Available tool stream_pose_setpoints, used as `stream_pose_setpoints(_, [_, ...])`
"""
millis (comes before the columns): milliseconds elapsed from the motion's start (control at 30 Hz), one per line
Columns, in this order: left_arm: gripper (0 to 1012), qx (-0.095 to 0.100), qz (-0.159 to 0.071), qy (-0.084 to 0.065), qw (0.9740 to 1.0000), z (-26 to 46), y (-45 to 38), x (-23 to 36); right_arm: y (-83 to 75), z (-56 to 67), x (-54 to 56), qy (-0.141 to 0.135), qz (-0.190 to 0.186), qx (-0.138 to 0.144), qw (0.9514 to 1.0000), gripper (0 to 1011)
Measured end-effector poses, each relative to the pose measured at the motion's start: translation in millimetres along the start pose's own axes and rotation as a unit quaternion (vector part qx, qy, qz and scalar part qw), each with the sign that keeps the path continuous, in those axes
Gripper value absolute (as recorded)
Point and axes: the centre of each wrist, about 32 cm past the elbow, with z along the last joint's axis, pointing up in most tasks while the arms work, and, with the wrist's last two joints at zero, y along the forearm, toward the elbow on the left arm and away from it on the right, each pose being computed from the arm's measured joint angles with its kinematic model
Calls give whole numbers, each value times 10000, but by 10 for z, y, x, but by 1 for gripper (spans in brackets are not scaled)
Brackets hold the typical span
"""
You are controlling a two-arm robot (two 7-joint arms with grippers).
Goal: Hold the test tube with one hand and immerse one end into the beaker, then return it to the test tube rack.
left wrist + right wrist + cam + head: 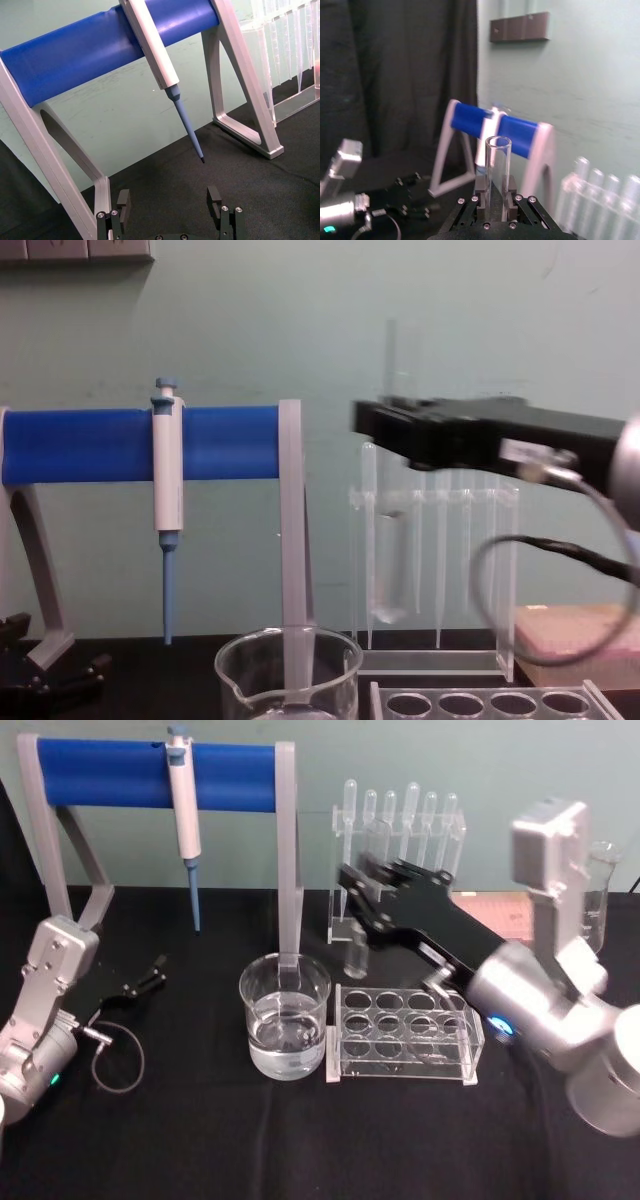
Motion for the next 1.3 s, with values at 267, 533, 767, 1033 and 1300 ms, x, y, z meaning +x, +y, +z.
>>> stream_pose_setpoints(267, [1000, 0, 0, 0, 10000, 0, 0, 0, 426, -86, -113, 66, 370, -23, 9993, 225])
stream_pose_setpoints(533, [1000, 0, 0, 0, 10000, 0, 0, 0, 569, -439, -158, 156, 466, -304, 9983, 225])
stream_pose_setpoints(767, [1000, 0, 0, 0, 10000, 0, 0, 0, 552, -709, -191, 228, 533, -453, 9973, 226])
stream_pose_setpoints(1033, [1000, 0, 0, 0, 10000, 0, 0, 0, 502, -862, -235, 262, 562, -556, 9965, 225])
stream_pose_setpoints(1300, [1000, 0, 0, 0, 10000, 0, 0, 0, 498, -863, -236, 262, 559, -555, 9965, 225])
